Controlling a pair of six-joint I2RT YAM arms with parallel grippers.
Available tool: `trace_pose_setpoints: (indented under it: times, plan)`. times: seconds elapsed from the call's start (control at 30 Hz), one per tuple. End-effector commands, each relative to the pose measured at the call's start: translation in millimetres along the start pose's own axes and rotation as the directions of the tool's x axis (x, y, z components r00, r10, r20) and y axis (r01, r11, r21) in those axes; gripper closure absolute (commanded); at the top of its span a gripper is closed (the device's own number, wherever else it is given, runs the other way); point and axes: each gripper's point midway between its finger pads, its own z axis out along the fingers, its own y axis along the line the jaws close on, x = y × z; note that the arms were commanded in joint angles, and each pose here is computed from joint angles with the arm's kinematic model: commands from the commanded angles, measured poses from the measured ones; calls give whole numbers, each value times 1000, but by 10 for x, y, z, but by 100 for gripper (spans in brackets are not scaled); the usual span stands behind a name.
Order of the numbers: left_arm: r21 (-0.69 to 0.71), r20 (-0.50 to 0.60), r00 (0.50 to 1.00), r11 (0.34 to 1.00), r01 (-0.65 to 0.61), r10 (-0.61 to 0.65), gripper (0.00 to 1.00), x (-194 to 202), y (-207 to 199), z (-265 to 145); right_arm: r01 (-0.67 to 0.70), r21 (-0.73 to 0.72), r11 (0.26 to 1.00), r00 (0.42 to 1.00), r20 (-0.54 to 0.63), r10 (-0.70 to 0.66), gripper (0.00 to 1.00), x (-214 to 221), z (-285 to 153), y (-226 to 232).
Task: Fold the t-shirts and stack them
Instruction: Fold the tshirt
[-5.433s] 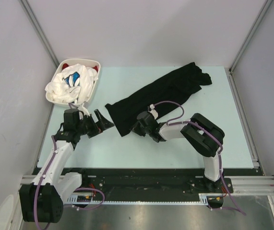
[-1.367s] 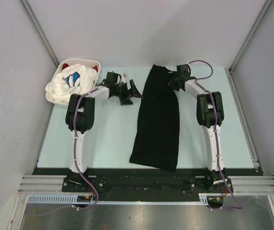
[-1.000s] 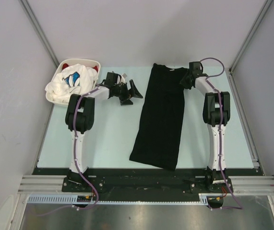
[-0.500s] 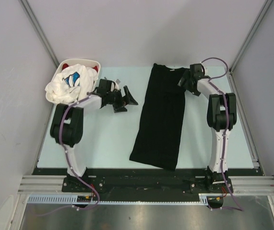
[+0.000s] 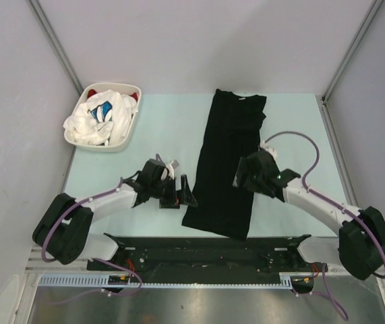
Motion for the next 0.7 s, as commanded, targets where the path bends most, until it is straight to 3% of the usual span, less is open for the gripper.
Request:
trace_pose_setpoints:
  times: [0.0, 0.4, 0.6, 0.67]
  plan:
    - [26, 24, 999, 999, -25, 24, 0, 282, -32, -7, -58, 30, 998, 996, -63, 60, 0, 609, -214, -151]
    - [7, -21, 1000, 1000, 7, -7, 0, 682, 164, 81, -65, 23, 998, 995, -77, 66, 1, 1078, -520, -300]
    - [-30, -60, 998, 1000, 8, -10, 10, 841, 247, 141, -61, 27, 998, 995, -81, 63, 1, 1156, -556, -336]
    - [-37, -78, 997, 999, 17, -20, 18, 924, 297, 161, -66, 24, 998, 994, -82, 68, 1, 1172, -568, -347]
